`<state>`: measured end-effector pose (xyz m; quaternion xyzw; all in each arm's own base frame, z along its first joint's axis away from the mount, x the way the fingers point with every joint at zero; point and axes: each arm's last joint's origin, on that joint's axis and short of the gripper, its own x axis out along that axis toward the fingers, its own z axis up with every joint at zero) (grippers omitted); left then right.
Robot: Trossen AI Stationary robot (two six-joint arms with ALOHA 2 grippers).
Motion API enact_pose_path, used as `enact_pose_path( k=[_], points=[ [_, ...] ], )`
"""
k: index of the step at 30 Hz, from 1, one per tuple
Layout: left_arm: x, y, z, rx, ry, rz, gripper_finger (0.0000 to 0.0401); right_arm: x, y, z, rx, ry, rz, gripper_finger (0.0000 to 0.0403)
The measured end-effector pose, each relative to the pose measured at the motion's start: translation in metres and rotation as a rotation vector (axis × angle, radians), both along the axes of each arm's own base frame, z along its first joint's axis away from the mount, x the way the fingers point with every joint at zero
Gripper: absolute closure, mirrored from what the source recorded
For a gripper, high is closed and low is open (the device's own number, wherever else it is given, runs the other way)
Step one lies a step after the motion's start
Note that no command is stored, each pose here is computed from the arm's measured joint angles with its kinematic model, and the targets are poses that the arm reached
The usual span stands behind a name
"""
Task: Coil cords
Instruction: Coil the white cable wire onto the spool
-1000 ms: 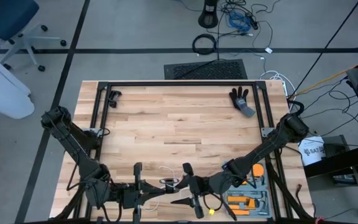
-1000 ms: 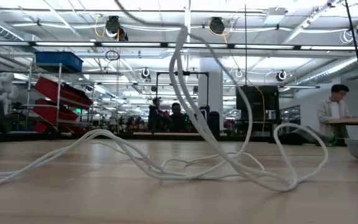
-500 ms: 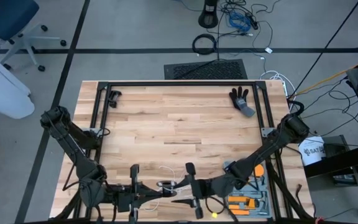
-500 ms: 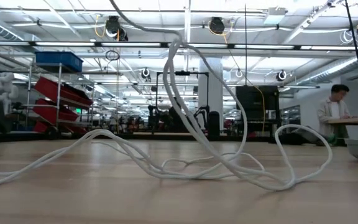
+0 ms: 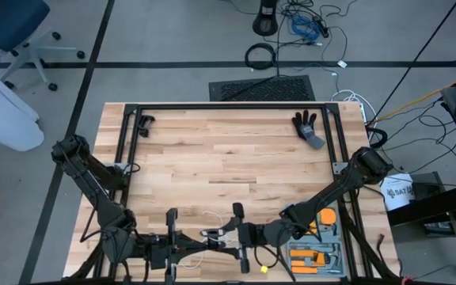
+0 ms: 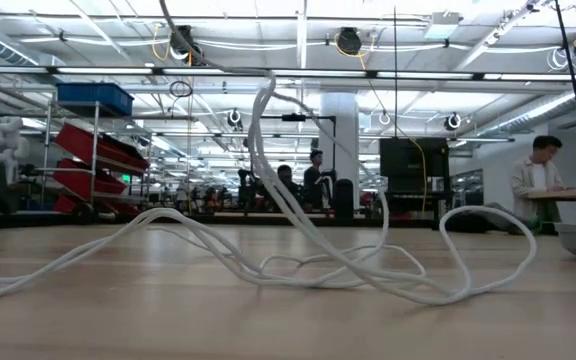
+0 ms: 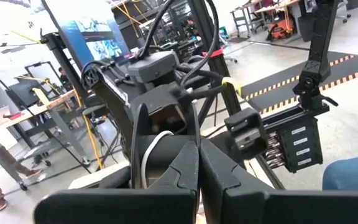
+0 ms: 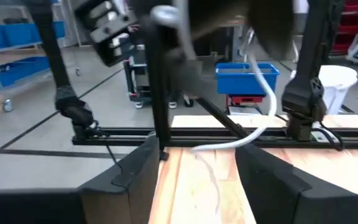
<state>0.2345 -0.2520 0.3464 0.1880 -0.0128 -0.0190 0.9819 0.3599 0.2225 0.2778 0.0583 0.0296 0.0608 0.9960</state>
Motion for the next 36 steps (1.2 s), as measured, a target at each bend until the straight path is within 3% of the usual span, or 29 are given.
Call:
enact_pose_path(
  k=[6, 14, 21, 28, 36],
  points=[
    [0.000, 0.000, 0.000, 0.002, 0.001, 0.000, 0.0399, 0.003, -0.002, -0.002, -0.016, -0.017, -0.028, 0.0242],
    [-0.003, -0.003, 0.000, 0.001, 0.000, -0.012, 0.0399, -0.002, 0.006, -0.005, -0.038, 0.013, -0.005, 0.0385],
    [-0.012, -0.007, 0.004, -0.009, -0.007, -0.041, 0.0399, -0.009, 0.004, 0.004, -0.033, 0.028, -0.036, 0.0401],
    [-0.009, -0.004, 0.004, -0.008, -0.006, -0.022, 0.0399, -0.012, 0.008, 0.004, -0.047, 0.027, 0.002, 0.0369],
    [-0.008, -0.003, 0.004, -0.008, -0.006, -0.006, 0.0399, -0.013, 0.010, 0.007, -0.057, -0.002, 0.018, 0.0218]
  ],
)
